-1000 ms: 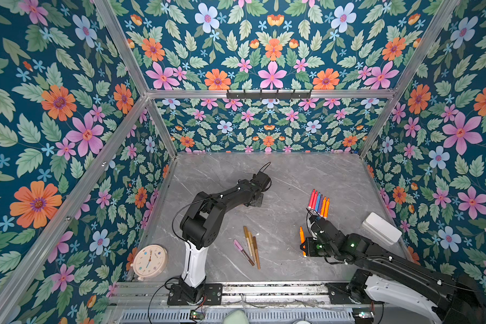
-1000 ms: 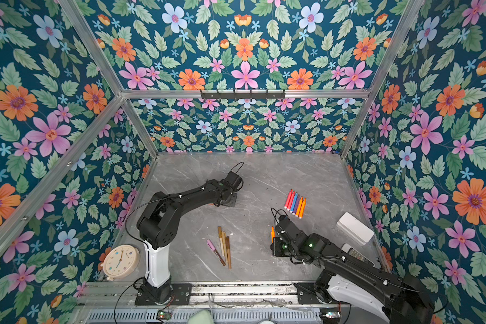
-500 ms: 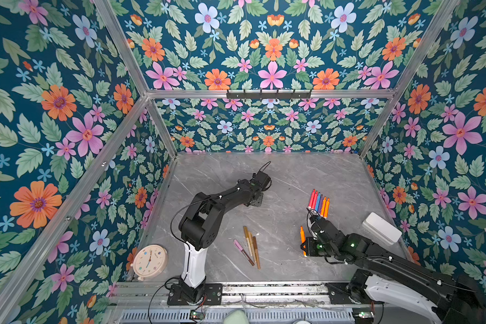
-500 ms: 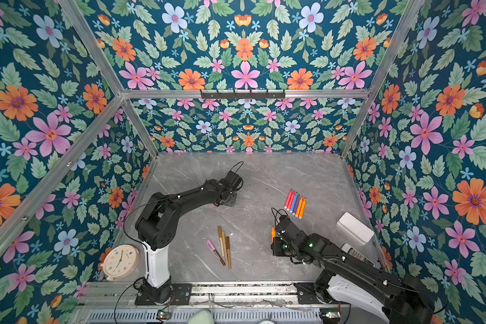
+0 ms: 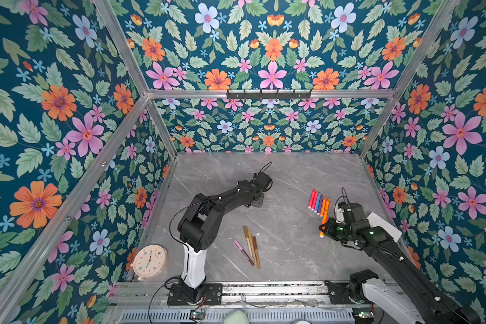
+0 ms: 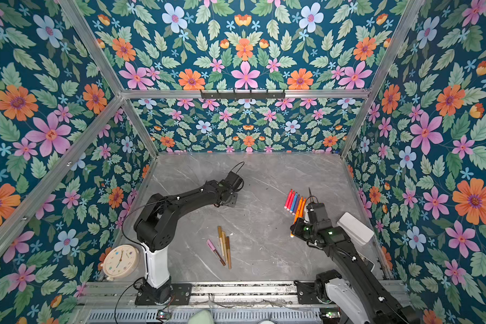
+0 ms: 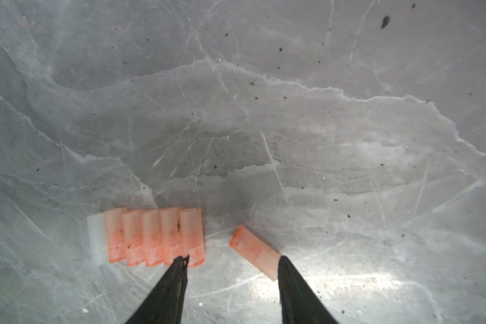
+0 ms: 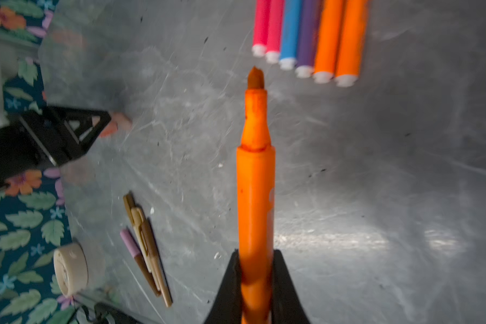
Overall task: Open the pen caps
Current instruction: 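Set the pinkish cap by the cap row while the right gripper carries the highlighter, then lower the uncapped orange highlighter beside the orange markers and open the right gripper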
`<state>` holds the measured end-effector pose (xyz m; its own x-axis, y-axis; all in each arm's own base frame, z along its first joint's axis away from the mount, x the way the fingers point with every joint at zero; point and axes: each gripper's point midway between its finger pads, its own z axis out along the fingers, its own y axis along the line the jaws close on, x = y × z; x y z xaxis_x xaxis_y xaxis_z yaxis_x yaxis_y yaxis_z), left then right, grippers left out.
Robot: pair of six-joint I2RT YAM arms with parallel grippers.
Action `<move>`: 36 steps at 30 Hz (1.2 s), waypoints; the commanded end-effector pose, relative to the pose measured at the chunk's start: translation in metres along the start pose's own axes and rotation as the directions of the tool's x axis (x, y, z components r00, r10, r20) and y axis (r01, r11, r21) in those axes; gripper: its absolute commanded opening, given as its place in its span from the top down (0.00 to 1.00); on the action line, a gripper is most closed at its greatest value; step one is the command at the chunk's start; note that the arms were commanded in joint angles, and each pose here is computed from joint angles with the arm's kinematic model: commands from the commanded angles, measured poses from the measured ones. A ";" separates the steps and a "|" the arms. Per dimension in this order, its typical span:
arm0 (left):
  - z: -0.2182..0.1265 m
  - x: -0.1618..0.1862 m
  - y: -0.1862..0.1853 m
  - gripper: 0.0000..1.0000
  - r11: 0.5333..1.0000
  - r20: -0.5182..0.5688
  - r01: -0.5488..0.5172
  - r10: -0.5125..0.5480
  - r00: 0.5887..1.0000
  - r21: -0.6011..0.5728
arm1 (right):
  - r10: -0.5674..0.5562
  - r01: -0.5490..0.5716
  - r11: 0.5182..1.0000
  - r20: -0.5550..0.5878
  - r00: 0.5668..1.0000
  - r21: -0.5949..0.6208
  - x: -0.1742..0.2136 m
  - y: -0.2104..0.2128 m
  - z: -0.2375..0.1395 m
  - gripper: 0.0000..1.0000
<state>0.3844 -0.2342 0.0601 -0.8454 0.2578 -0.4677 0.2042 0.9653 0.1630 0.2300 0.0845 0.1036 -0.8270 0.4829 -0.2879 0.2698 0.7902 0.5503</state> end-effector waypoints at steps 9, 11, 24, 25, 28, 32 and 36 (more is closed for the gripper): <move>-0.084 -0.031 -0.042 0.50 0.908 0.266 0.029 -0.153 0.952 0.418 | 0.125 -0.129 0.976 0.038 0.991 0.172 -0.064 -0.068 0.018 1.00; -0.100 -0.032 -0.048 0.50 0.867 0.304 0.014 -0.189 0.934 0.498 | 0.109 -0.114 0.978 0.038 0.993 0.175 -0.072 -0.068 0.025 1.00; -0.100 -0.028 -0.040 0.50 0.818 0.289 0.041 -0.250 0.924 0.574 | 0.088 -0.081 0.990 -0.059 0.994 0.116 -0.092 -0.062 0.061 0.86; -0.100 -0.028 -0.040 0.50 0.816 0.289 0.041 -0.251 0.924 0.576 | 0.083 -0.076 0.991 -0.061 0.995 0.108 -0.093 -0.060 0.063 0.82; -0.101 -0.029 -0.040 0.50 0.815 0.290 0.041 -0.252 0.923 0.578 | 0.069 -0.064 0.993 -0.056 0.996 0.097 -0.096 -0.057 0.062 0.61; -0.102 -0.029 -0.037 0.50 0.816 0.293 0.048 -0.262 0.920 0.576 | 0.061 -0.056 0.994 -0.055 0.997 0.091 -0.097 -0.055 0.061 0.46; -0.103 -0.029 -0.036 0.50 0.813 0.291 0.054 -0.269 0.918 0.580 | 0.060 -0.056 0.995 -0.056 0.997 0.077 -0.095 -0.052 0.059 0.46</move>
<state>0.3483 -0.2790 0.1498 -0.7009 0.0139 -0.7131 0.4030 0.8326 -0.3799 0.3237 0.0156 0.0517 -0.8291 0.5208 -0.2034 0.3765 0.7890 0.4856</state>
